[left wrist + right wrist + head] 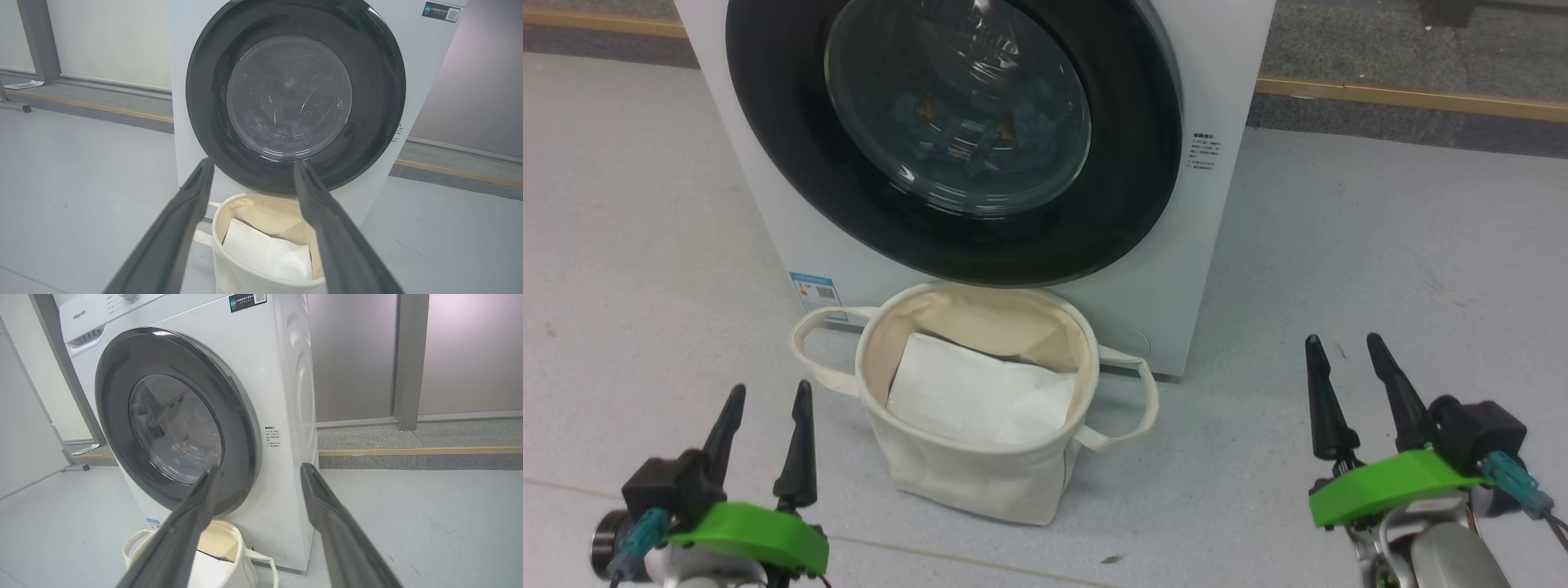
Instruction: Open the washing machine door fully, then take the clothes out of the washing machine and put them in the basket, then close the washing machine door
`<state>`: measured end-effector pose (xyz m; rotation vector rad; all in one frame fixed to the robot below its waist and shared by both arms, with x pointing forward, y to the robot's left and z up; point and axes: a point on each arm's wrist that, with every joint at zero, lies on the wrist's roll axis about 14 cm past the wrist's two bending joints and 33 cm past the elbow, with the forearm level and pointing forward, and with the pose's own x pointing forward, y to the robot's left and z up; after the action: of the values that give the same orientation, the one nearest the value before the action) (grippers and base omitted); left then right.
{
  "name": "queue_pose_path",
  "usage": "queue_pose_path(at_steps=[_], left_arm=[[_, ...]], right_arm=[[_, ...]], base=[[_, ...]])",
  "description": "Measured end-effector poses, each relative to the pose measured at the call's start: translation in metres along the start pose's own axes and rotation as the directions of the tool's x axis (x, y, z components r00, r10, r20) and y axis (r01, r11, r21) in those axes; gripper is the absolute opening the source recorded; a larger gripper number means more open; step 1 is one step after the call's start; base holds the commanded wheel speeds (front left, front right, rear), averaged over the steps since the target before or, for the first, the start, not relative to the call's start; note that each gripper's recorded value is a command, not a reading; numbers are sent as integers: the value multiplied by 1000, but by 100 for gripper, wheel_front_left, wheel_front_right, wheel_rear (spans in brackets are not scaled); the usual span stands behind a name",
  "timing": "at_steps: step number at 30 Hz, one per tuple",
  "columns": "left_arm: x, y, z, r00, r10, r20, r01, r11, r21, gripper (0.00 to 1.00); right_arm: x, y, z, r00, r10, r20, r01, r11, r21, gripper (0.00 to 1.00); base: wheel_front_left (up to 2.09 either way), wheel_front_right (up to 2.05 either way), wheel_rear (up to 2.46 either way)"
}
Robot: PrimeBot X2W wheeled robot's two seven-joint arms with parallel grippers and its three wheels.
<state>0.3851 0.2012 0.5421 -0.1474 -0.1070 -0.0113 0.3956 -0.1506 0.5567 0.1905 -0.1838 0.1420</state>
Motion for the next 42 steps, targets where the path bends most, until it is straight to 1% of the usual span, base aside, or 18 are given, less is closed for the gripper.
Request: queue_pose_path(at_steps=[6, 16, 22, 25, 39, 42], left_arm=[[5, -4, 8, 999, -28, 32, 26, 997, 76, 100], [7, -8, 20, 995, -59, 84, 45, 986, 160, 100], [10, 5, 30, 993, -9, 114, -7, 991, 136, 100], [10, 11, 27, 994, 14, 106, -27, 992, 121, 100], [8, 8, 21, 996, 2, 85, -12, 993, 116, 100], [7, 7, 19, 997, -2, 79, -8, 993, 116, 100]], right_arm=[[8, 3, 10, 999, 17, 37, -15, 999, -42, 100], [15, 9, 22, 996, 45, 83, -36, 994, -104, 100], [16, 2, 25, 995, 25, 93, -16, 996, -92, 100], [16, 1, 25, 996, 16, 93, -10, 998, -65, 100], [15, 2, 16, 998, 14, 69, -12, 1000, -28, 100], [15, 3, 12, 998, 13, 60, -12, 1000, -5, 100]], base=[[0, 0, 0], [0, 0, 0], [0, 0, 0], [0, 0, 0], [0, 0, 0], [0, 0, 0]])
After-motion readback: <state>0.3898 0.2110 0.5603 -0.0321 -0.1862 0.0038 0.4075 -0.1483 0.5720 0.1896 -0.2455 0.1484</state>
